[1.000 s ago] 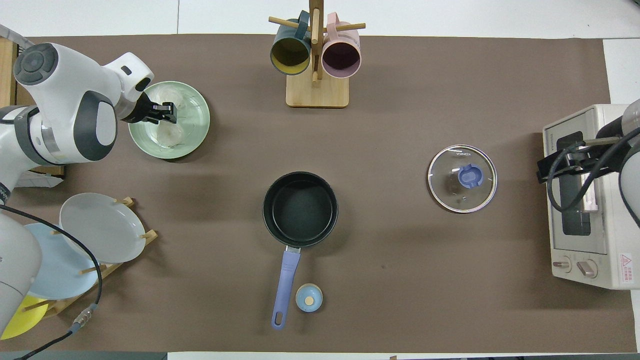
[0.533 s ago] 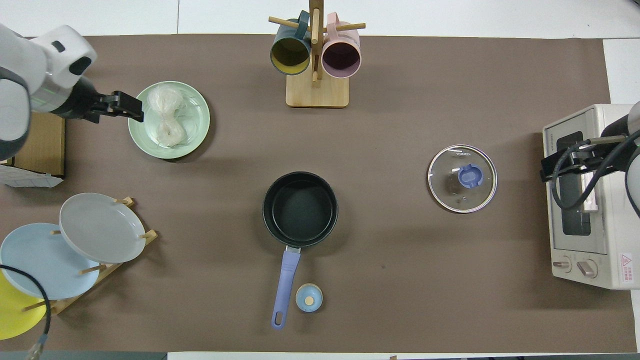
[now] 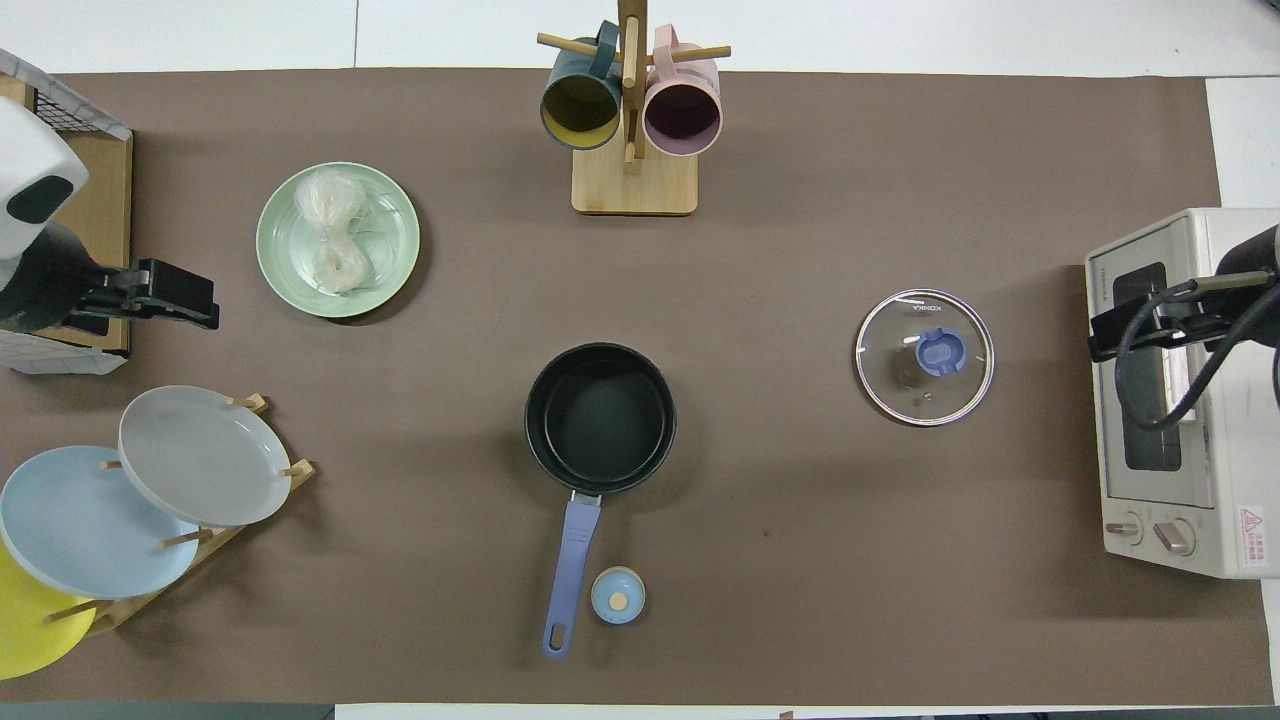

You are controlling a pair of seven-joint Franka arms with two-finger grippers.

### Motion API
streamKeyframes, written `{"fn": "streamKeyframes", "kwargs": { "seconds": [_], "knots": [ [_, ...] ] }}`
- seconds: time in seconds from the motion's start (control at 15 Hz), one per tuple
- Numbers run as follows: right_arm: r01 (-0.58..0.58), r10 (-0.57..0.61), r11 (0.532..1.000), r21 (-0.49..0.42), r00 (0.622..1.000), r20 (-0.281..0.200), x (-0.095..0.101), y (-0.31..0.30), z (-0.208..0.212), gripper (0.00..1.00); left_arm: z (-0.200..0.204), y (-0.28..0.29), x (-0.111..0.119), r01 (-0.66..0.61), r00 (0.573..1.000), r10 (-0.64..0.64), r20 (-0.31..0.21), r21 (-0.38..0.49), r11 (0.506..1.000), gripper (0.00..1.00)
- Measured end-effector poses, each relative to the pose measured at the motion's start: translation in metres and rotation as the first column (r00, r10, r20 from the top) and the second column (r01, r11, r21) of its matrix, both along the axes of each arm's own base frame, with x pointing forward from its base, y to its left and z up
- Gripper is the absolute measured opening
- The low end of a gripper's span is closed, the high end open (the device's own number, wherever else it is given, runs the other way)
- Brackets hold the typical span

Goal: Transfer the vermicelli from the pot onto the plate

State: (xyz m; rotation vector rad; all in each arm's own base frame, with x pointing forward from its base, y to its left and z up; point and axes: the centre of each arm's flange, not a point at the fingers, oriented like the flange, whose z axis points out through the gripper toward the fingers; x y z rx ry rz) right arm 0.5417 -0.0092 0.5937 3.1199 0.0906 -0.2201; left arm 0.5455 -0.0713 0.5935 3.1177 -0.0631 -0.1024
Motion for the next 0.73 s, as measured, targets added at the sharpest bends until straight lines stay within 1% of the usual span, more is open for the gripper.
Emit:
{"fn": "streamKeyframes", "kwargs": {
  "seconds": [0.2,0.4,0.53,0.73],
  "knots": [
    [0.025,-0.025,1.000,0.000,1.000,0.000,-0.001,-0.013,0.000,1.00,-0.004,-0.002,-0.004,0.004,1.000,-0.004,-0.013,0.002,1.000,1.00],
    [0.032,-0.032,0.999,0.000,0.999,0.002,-0.001,-0.017,0.001,1.00,0.004,-0.002,-0.010,0.007,0.999,-0.006,-0.043,0.006,1.000,1.00],
    [0.028,-0.028,1.000,0.001,1.000,0.005,-0.002,-0.015,0.003,1.00,0.015,-0.001,-0.013,0.005,0.999,-0.005,-0.041,0.006,1.000,1.00],
    [0.025,-0.025,1.000,0.001,1.000,0.008,-0.002,-0.013,0.004,1.00,0.019,-0.003,-0.013,0.007,0.999,-0.007,-0.034,0.005,1.000,1.00]
  ]
}}
